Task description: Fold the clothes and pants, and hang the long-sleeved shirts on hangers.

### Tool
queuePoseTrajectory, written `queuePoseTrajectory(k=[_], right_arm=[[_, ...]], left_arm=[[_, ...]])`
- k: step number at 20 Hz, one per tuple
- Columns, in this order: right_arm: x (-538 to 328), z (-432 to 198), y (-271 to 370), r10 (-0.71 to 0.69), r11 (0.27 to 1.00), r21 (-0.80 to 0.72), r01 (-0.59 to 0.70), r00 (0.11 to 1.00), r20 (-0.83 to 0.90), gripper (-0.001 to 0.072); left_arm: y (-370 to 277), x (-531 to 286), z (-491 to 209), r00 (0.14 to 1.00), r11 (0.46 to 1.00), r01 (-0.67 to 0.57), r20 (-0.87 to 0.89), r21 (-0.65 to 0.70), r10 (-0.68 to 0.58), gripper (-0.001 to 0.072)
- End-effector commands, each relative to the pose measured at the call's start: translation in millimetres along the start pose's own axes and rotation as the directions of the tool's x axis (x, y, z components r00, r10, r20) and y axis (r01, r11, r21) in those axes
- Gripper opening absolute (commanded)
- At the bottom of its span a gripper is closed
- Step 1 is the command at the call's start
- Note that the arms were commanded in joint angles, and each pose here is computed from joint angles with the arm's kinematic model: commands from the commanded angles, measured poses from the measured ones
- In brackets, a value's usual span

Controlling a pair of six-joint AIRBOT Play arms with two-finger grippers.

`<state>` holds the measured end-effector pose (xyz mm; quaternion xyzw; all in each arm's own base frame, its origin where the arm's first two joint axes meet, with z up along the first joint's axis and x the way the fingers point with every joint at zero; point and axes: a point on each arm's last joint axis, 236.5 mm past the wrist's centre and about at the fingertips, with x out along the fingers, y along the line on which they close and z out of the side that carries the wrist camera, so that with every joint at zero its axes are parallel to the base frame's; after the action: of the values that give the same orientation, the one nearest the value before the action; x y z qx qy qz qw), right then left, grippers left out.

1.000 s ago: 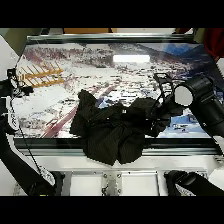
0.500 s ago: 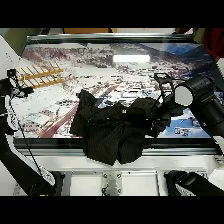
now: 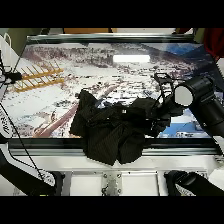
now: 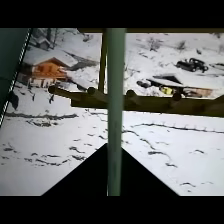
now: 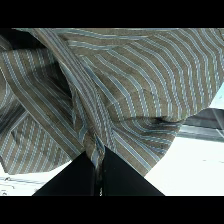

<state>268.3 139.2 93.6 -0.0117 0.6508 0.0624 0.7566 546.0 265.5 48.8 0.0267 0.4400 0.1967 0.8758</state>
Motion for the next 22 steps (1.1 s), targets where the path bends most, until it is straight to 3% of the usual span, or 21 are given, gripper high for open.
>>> queuePoseTrajectory(k=[1,4,6,8,10,12,15,19,22], right_arm=[[0,0,0,0.0,1.0,-0.001,0.0,1.0,-0.001,0.0017],[0,0,0,0.0,1.0,-0.001,0.0,1.0,-0.001,0.0017],[0,0,0,0.0,1.0,-0.001,0.0,1.0,-0.001,0.0017],[0,0,0,0.0,1.0,-0.001,0.0,1.0,-0.001,0.0017],[0,0,0,0.0,1.0,-0.001,0.0,1.0,-0.001,0.0017],[0,0,0,0.0,1.0,-0.001,0.0,1.0,-0.001,0.0017],[0,0,0,0.0,1.0,-0.001,0.0,1.0,-0.001,0.0017],[0,0,0,0.0,1.0,-0.001,0.0,1.0,-0.001,0.0017],[0,0,0,0.0,1.0,-0.001,0.0,1.0,-0.001,0.0017]], left_arm=[[-15,-65,34,0.996,0.998,0.014,0.091,0.065,-0.019,0.001],[-59,-135,47,0.985,0.97,0.086,0.127,0.229,-0.117,0.0011],[-114,-187,39,0.943,0.867,0.243,0.104,0.435,-0.317,0.0011],[-173,-250,14,0.831,0.646,0.416,0.021,0.64,-0.556,0.0011],[-213,-313,-28,0.67,0.369,0.552,-0.135,0.748,-0.73,0.0011],[-219,-340,-63,0.604,0.246,0.634,-0.271,0.733,-0.75,0.0011],[-210,-347,-83,0.607,0.206,0.657,-0.347,0.725,-0.715,0.0011],[-212,-341,-142,0.538,-0.022,0.644,-0.474,0.765,-0.697,0.001],[-210,-335,-211,0.454,-0.143,0.694,-0.584,0.705,-0.672,0.0011]])
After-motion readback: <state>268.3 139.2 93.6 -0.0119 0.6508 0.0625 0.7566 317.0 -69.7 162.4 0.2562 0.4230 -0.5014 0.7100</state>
